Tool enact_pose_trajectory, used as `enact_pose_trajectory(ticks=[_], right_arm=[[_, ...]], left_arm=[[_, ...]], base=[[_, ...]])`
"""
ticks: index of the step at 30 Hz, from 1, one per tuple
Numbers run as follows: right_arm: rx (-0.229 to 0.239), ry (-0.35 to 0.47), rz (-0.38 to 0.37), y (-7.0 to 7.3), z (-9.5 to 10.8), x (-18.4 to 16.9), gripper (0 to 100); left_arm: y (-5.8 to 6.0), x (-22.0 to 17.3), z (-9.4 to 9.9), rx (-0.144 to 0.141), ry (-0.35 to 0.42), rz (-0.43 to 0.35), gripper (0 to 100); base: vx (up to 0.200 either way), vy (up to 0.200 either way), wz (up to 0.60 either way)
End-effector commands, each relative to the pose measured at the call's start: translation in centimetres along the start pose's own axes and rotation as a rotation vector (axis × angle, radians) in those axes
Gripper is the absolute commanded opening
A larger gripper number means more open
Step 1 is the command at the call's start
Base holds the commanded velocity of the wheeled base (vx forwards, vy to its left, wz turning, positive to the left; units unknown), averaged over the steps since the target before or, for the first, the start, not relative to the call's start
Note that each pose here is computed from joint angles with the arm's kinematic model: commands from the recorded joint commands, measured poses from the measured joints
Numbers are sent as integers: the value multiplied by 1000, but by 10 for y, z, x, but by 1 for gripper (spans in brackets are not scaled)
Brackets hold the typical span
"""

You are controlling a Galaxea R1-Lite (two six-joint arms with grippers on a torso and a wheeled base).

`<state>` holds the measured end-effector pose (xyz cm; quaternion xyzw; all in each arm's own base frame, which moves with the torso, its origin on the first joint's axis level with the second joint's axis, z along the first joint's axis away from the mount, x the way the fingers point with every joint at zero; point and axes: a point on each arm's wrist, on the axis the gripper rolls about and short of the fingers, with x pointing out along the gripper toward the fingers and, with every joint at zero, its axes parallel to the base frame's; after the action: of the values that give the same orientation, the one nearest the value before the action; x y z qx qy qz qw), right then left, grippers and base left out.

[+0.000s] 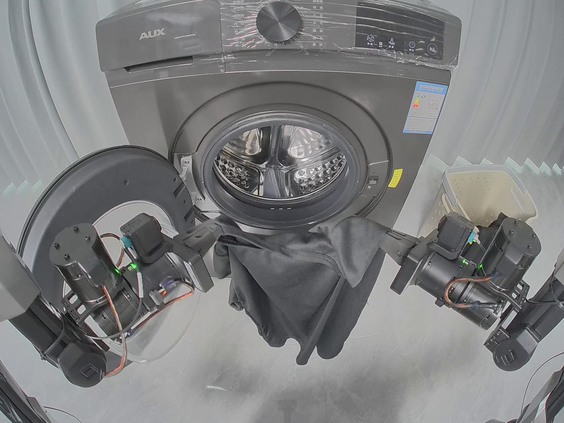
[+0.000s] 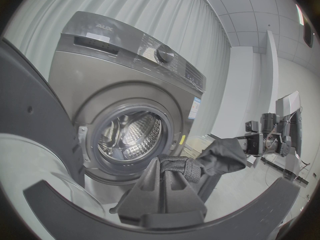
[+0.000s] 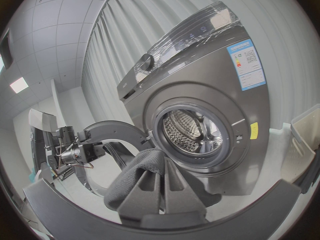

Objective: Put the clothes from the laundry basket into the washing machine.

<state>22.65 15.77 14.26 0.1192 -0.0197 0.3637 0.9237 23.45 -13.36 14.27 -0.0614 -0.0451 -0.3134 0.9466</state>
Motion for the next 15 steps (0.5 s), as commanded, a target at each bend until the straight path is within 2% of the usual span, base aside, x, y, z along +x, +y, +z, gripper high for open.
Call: enact_pose_trajectory(ticks=[1,4,7,15], right_arm=[[-5,-11,-76,-16,2,-1,0],[-4,-9,-107,-26,0,2,0],[-2,-3,-117,-30,-3,5,0],[3,24,-111,-29,-12,9,0]], left_arm=[[10,1,12,8,-53,35,0],[10,3,19,14,-83,35,0],[9,1,25,17,-104,31,0],[7,-2,40,26,-162,28,0]], base=[[0,0,0],[0,0,0],[0,0,0],[0,0,0]])
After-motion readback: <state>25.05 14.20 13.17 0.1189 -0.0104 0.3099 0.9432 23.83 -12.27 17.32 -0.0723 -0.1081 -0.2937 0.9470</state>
